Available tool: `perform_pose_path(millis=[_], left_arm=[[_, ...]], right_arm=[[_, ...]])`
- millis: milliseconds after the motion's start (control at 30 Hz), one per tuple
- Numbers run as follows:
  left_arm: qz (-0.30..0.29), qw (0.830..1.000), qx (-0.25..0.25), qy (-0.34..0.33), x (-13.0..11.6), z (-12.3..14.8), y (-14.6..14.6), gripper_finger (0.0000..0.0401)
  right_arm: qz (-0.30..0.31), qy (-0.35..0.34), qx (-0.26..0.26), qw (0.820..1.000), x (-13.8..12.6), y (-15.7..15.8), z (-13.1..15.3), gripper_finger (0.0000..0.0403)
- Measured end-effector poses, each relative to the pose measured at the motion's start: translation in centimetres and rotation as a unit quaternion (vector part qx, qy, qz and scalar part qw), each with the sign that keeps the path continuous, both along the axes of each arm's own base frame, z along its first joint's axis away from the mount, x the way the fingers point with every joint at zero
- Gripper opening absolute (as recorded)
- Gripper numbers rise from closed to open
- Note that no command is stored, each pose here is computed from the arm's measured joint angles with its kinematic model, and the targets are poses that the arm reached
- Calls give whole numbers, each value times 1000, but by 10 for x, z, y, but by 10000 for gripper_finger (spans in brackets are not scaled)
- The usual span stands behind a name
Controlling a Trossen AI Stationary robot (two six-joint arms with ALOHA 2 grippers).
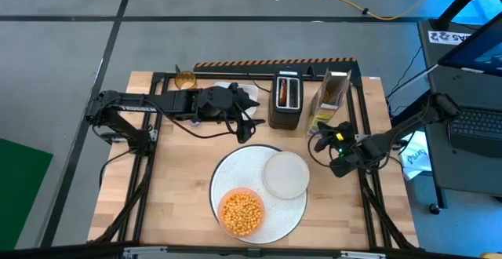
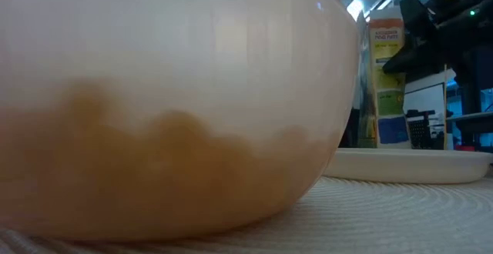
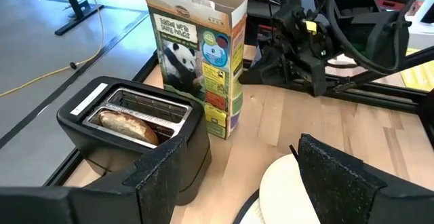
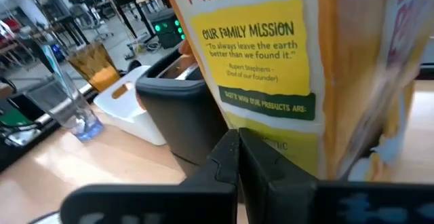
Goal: Arrange a breakfast setting
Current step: Pour the cereal from the cereal box into the pink bowl
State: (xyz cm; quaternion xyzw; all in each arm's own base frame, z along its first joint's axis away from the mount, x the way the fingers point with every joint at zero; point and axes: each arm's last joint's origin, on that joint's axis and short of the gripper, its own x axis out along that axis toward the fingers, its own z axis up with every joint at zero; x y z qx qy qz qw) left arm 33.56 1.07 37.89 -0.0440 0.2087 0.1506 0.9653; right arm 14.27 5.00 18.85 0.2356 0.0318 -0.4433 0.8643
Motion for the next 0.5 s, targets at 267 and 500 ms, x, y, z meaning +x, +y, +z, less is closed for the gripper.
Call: perform_pose_path(millis=[267, 500], left_arm=[[9, 1000, 0, 0, 0, 0, 6, 268], [13, 1000, -1, -1, 0, 0, 8, 268]], right_arm=[[-18, 33, -5, 999, -13, -14, 4, 0], [-32, 55, -11, 998, -14, -22, 6, 0]])
